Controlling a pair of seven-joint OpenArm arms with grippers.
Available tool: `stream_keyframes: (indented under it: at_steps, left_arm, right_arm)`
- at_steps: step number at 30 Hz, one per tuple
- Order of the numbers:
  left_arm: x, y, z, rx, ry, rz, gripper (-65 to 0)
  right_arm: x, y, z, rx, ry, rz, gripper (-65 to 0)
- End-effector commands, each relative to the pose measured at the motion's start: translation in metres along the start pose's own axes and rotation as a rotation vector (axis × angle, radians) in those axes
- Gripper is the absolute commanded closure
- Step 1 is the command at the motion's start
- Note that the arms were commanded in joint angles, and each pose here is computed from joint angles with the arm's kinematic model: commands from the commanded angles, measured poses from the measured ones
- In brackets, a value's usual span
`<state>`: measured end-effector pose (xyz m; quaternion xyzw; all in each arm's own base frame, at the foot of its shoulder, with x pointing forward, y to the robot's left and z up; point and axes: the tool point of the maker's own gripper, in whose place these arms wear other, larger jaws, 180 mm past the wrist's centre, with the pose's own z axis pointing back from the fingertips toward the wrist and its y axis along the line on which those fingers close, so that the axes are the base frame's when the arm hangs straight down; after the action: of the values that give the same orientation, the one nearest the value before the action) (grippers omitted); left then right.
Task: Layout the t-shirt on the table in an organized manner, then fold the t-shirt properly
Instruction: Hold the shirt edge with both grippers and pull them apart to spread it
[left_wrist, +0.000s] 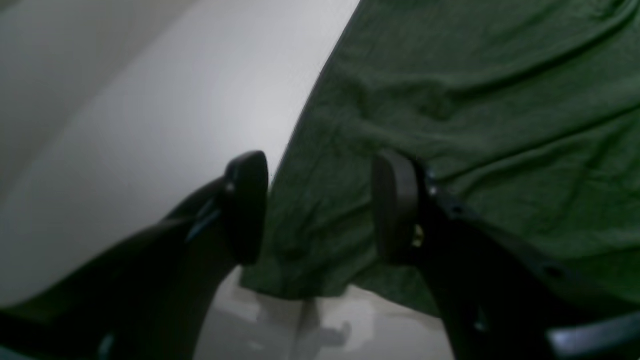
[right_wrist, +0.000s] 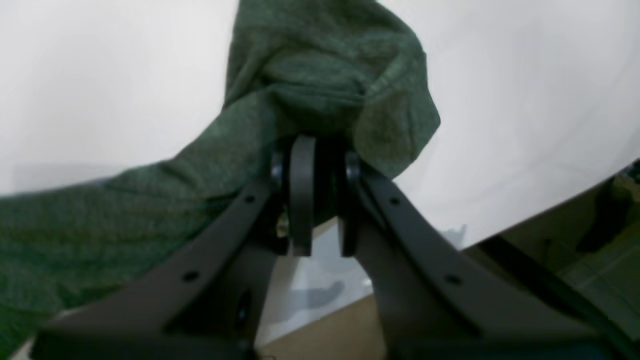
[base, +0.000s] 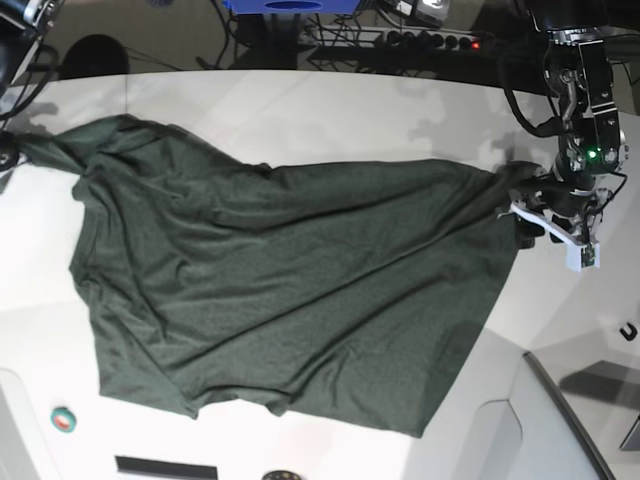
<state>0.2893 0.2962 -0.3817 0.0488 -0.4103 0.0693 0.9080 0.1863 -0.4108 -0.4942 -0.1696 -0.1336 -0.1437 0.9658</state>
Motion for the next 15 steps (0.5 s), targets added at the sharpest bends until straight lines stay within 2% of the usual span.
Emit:
stream_keyframes:
  at_steps: [1, 3, 6, 8, 11, 13, 15]
  left_arm:
    - [0.021, 0.002, 0.001, 0.0, -0.06, -0.012, -31.4]
    - [0.021, 0.002, -0.002, 0.001, -0.056, -0.006, -31.4]
    - [0.016, 0.005, -0.005, 0.006, -0.041, 0.0, -31.4]
    - [0.019, 0.003, -0.007, 0.002, -0.046, 0.006, -31.4]
    - [0.018, 0.005, -0.016, 0.005, -0.032, 0.025, -31.4]
    - [0.017, 0.006, -0.021, 0.008, -0.023, 0.036, -31.4]
    - [0.015, 0.007, -0.022, 0.009, -0.017, 0.039, -31.4]
  right_arm:
    - [0.009, -0.016, 0.008, -0.041, -0.025, -0.004, -7.1]
    - [0.009, -0.016, 0.018, -0.071, -0.046, -0.02, -7.5]
    - [0.036, -0.027, 0.057, -0.171, -0.161, -0.058, -7.8]
    - [0.053, -0.013, 0.078, -0.174, -0.233, -0.02, -11.1]
    - [0.074, 0.044, 0.097, -0.067, -0.311, 0.166, -30.0]
    - [0.073, 0.079, 0.097, 0.009, -0.285, 0.288, -41.4]
    - [0.072, 0.109, 0.099, 0.088, -0.273, 0.339, -40.7]
